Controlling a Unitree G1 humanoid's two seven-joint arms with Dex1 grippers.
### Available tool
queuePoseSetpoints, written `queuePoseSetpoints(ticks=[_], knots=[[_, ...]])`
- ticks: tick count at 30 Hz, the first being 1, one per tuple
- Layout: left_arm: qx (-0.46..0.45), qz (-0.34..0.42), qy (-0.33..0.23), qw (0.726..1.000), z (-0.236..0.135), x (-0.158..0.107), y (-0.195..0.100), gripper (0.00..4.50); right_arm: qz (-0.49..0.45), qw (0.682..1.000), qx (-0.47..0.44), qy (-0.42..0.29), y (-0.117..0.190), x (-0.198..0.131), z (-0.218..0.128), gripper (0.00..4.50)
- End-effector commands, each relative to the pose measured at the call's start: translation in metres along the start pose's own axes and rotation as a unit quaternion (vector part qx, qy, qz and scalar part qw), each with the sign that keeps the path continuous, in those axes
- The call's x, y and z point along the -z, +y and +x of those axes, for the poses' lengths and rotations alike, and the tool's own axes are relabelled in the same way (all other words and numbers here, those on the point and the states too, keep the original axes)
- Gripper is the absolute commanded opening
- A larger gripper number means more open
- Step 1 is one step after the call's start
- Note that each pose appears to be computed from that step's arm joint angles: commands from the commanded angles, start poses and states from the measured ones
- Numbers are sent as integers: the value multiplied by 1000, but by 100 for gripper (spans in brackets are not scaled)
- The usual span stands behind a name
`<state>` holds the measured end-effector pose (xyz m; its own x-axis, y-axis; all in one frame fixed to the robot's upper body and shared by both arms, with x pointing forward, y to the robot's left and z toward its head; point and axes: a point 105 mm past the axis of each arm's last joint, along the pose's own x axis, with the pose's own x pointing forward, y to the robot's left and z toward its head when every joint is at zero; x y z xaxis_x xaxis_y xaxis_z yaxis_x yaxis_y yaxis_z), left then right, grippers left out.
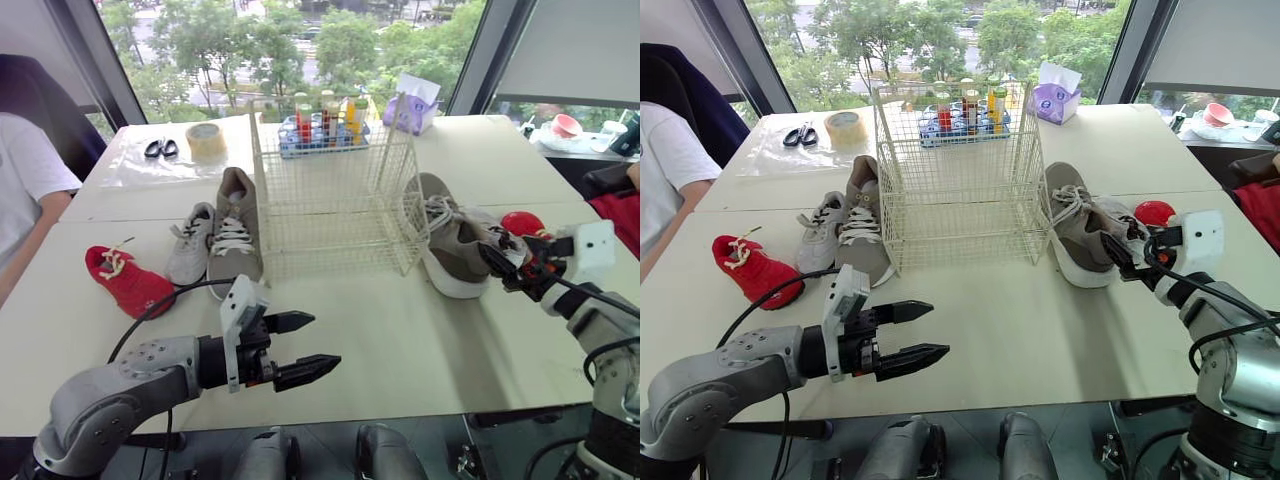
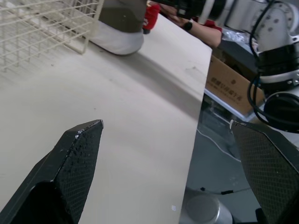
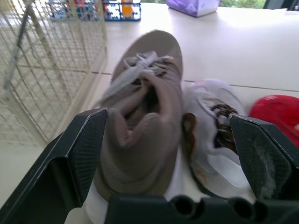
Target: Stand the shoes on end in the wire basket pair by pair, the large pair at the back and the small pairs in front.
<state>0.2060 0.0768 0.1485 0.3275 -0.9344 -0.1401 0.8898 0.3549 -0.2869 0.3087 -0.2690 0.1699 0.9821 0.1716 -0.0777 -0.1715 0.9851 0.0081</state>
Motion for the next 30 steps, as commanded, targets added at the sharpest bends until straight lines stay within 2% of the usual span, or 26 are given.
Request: queuePoseSetpoints(ticks=[1,6,14,16,18,23,29,30], knots=[[2,13,-2,1000,-1,-1,-2,450,3,1000,0,-20,3,-3,9,446],[-12,10,0,1000,-4,0,1,450,11,999,4,-33,-4,-6,14,446],[-24,14,4,1000,-3,4,3,450,47,999,-15,5,14,30,31,446],[-25,15,5,1000,-3,5,3,450,49,999,5,9,11,43,38,446],[-26,17,7,999,-2,5,4,450,47,999,18,10,8,51,44,393],[-30,24,9,999,-3,2,8,450,40,999,21,19,12,67,47,221],[-24,21,18,999,-5,3,8,450,43,997,52,24,8,82,42,97],[-21,19,22,999,-6,3,8,450,40,997,58,17,6,78,41,97]])
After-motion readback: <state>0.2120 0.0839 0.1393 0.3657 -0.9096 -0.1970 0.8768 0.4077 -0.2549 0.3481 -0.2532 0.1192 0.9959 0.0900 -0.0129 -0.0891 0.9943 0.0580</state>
